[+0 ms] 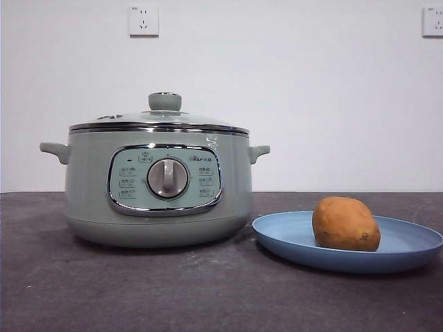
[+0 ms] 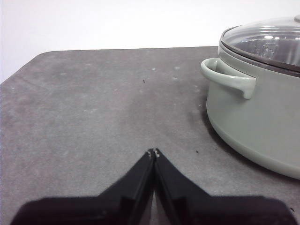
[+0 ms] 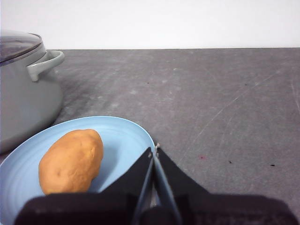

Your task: Take the potato out from the steamer,put the potato on the plate,close the lid

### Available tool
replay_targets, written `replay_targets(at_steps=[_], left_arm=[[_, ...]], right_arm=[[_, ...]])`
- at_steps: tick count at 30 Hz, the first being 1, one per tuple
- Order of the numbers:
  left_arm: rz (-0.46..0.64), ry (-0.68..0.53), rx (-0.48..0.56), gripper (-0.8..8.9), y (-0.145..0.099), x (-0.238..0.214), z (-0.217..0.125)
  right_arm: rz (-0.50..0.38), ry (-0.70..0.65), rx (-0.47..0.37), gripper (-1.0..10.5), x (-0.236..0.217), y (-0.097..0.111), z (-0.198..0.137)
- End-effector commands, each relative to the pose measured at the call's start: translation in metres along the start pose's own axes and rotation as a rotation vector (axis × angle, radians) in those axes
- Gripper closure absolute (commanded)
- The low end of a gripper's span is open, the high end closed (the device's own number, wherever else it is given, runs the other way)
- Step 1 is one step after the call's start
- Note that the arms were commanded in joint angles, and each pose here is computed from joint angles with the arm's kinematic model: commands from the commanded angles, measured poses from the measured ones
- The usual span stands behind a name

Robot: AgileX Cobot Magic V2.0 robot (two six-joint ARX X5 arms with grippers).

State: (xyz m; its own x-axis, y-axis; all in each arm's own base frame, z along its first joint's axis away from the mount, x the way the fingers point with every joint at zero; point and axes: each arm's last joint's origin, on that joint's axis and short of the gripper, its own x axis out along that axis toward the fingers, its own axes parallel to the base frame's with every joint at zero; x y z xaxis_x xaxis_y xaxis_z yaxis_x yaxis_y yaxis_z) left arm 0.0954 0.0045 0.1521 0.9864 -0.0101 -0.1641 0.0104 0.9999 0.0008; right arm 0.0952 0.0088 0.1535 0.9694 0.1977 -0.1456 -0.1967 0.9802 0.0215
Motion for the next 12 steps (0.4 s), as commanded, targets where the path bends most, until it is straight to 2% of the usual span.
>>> replay_targets(at_steps=[1, 12], left_arm=[[0.006, 0.015, -0.009, 8.17, 0.0004, 0.0014, -0.0050], [0.006, 0.015, -0.009, 8.17, 0.0004, 0.0014, -0.0050]], right_arm=[[0.001, 0.015, 0.037, 9.5, 0.0008, 0.0001, -0.0039], [-0.001, 0.014, 0.035, 9.5, 0.0008, 0.0000, -0.0038]])
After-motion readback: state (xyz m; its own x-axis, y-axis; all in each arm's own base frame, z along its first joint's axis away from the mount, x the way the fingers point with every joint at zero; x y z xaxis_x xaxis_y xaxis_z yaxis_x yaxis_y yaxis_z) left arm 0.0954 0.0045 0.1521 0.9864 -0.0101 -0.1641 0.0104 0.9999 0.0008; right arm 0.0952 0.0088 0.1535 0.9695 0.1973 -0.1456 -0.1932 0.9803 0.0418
